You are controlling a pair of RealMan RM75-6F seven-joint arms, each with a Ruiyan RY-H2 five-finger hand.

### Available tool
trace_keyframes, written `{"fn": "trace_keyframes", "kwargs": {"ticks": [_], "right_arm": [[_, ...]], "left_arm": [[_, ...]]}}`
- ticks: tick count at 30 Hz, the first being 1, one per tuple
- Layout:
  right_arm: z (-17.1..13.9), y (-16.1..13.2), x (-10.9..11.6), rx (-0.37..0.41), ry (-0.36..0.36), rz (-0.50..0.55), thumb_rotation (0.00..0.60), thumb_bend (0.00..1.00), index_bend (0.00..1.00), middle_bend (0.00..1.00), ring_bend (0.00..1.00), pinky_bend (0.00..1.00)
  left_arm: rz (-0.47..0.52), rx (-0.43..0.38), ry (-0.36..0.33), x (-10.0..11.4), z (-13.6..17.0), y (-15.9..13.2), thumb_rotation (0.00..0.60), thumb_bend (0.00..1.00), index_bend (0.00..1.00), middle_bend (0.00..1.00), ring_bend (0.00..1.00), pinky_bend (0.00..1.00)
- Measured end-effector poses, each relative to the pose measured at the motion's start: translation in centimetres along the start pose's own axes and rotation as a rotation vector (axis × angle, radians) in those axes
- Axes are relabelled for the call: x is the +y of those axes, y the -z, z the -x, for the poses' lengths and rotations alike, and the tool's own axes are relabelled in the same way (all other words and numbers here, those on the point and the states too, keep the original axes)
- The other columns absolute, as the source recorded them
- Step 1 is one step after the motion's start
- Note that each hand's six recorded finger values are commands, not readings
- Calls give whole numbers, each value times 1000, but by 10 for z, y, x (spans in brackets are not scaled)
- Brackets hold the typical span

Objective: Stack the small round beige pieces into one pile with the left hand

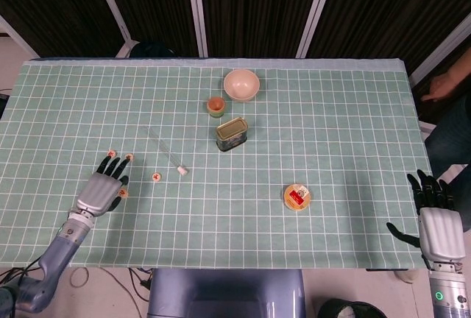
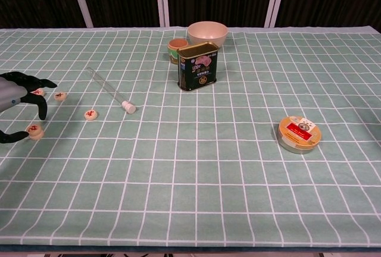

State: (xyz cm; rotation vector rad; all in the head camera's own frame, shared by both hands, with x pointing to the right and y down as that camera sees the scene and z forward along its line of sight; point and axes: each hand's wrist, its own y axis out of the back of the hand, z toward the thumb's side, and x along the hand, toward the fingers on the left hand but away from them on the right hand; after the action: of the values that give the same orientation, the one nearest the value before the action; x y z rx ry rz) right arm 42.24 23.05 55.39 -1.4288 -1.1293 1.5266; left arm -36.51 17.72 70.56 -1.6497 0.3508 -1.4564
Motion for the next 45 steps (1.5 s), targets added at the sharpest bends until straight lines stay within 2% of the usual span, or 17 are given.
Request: {"fn": "trace_keyframes", "kwargs": {"ticks": [5,10,17,22,26,33,45], "right_arm": [[0,0,0,0,2,0,600,232,66,13,31,0],[0,0,0,2,0,3,600,232,66,13,31,0],[0,0,-1,-1,-4,3,600,233,66,13,31,0],[1,0,-2,-7,-10,10,600,233,67,13,31,0],[1,1,-2,-10,-11,12,600,232,66,13,31,0],[1,2,-1,-14,-12,20,600,233,67,13,31,0],[1,2,-2,-21,-18,27,600,232,66,13,31,0]], "left_arm": [[14,-7,-42,14,4,-3,600,245,283,11,0,0],[46,0,-101,39,-3,-2,600,192,244,7,0,0],[64,5,-72,58,-29,-9,600,192,278,9,0,0],[79,-9,-38,65,-51,-26,600,192,332,12,0,0],[90,-19,-28,65,-62,-41,600,194,345,14,0,0],[77,-8,12,53,-73,-50,600,198,383,16,0,0],[77,-20,24,42,-83,-62,600,281,464,44,0,0]]}}
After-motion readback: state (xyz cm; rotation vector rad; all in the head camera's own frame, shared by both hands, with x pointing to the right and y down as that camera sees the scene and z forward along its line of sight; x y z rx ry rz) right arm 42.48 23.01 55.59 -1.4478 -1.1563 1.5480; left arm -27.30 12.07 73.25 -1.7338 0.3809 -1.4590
